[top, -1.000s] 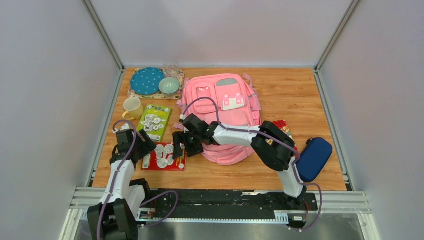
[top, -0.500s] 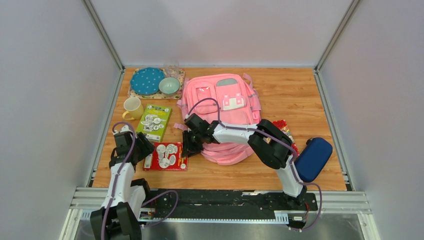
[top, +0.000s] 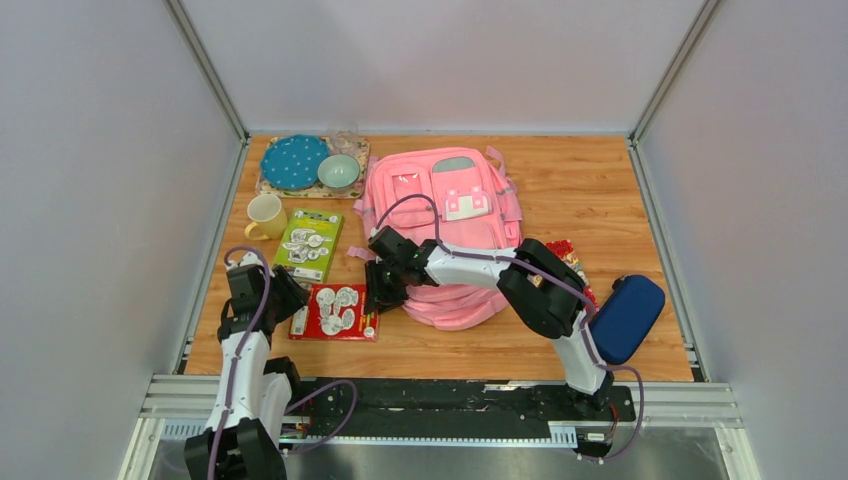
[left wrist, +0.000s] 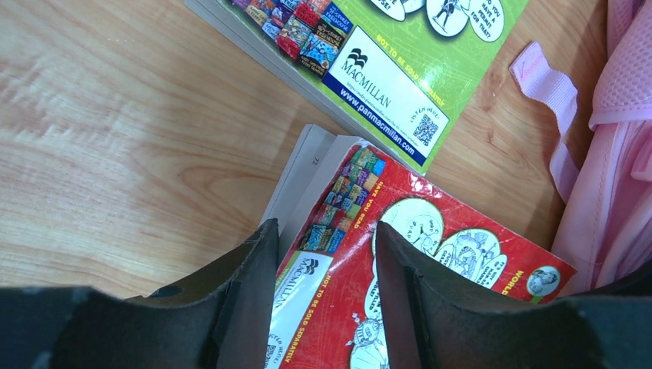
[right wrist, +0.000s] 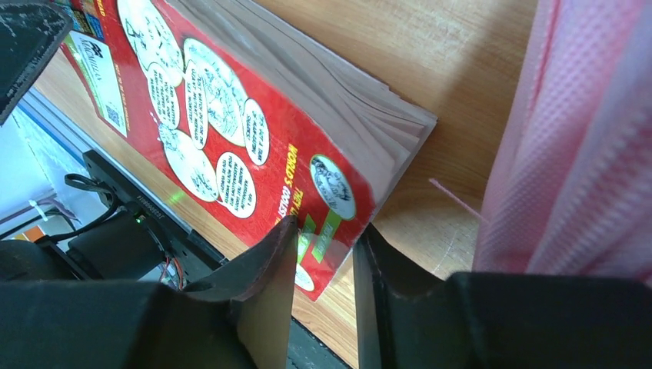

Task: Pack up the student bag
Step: Pick up the book from the center of the board.

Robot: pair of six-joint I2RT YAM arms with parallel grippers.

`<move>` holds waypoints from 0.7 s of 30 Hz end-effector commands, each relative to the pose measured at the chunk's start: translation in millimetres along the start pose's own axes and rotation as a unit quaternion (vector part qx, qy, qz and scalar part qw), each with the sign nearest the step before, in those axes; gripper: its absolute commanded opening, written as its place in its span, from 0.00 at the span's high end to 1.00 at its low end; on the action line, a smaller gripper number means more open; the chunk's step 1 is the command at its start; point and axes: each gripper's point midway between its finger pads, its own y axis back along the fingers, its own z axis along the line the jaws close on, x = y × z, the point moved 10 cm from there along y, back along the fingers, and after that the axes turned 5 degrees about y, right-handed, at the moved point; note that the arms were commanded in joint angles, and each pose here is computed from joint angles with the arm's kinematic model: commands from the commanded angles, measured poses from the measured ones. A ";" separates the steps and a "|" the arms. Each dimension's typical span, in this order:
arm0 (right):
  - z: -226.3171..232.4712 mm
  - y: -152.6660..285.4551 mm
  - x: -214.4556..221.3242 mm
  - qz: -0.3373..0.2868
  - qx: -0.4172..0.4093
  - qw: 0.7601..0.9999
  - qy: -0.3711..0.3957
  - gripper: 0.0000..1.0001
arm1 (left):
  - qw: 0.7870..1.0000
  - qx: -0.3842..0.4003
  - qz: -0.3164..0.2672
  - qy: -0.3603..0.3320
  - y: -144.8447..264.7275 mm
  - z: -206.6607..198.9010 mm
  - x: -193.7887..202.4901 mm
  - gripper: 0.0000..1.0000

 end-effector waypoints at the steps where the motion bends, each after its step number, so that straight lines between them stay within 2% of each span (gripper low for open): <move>1: 57.3 15.7 -16.0 -0.077 -0.126 0.988 0.050 0.60 | 0.982 0.109 0.142 0.058 10.7 -17.3 30.6 0.55; 2: 56.3 12.6 -16.0 -0.077 -0.128 0.988 0.046 0.55 | 0.982 0.109 0.141 0.058 10.8 -17.6 30.2 0.57; 5: 51.7 4.5 -17.3 -0.082 -0.109 0.990 0.031 0.54 | 0.983 0.107 0.140 0.058 11.2 -17.7 29.6 0.60; 6: 49.9 1.9 -17.7 -0.084 -0.102 0.991 0.028 0.58 | 0.983 0.105 0.140 0.058 10.9 -17.2 30.1 0.60; 8: 49.4 -0.3 -18.5 -0.085 -0.099 0.991 0.025 0.76 | 0.983 0.103 0.142 0.059 10.3 -16.9 30.2 0.66; 9: 48.8 -0.2 -18.1 -0.088 -0.094 0.991 0.023 0.94 | 0.982 0.104 0.144 0.060 10.4 -16.9 30.5 0.68; 10: 48.9 0.0 -16.9 -0.090 -0.096 0.991 0.023 1.00 | 0.982 0.105 0.144 0.059 10.6 -17.4 30.3 0.70; 13: 53.3 12.2 -16.8 -0.112 -0.115 0.986 0.035 1.00 | 0.983 0.103 0.141 0.057 12.5 -18.5 28.0 0.70; 14: 59.6 23.0 -18.1 -0.125 -0.126 0.983 0.044 1.00 | 0.983 0.104 0.140 0.054 13.6 -19.4 26.6 0.65; 16: 63.1 33.5 -19.3 -0.138 -0.129 0.980 0.060 1.00 | 0.986 0.103 0.126 0.047 18.5 -22.6 21.0 0.48; 18: 73.9 51.8 -22.6 -0.152 -0.143 0.975 0.073 1.00 | 0.988 0.096 0.115 0.033 24.6 -24.5 16.2 0.39; 19: 77.1 57.8 -23.7 -0.155 -0.148 0.974 0.076 1.00 | 0.992 0.090 0.090 0.021 30.2 -28.9 6.1 0.26; 21: 83.3 70.3 -24.2 -0.151 -0.156 0.973 0.083 1.00 | 0.994 0.073 0.075 0.004 38.6 -30.9 -1.2 0.21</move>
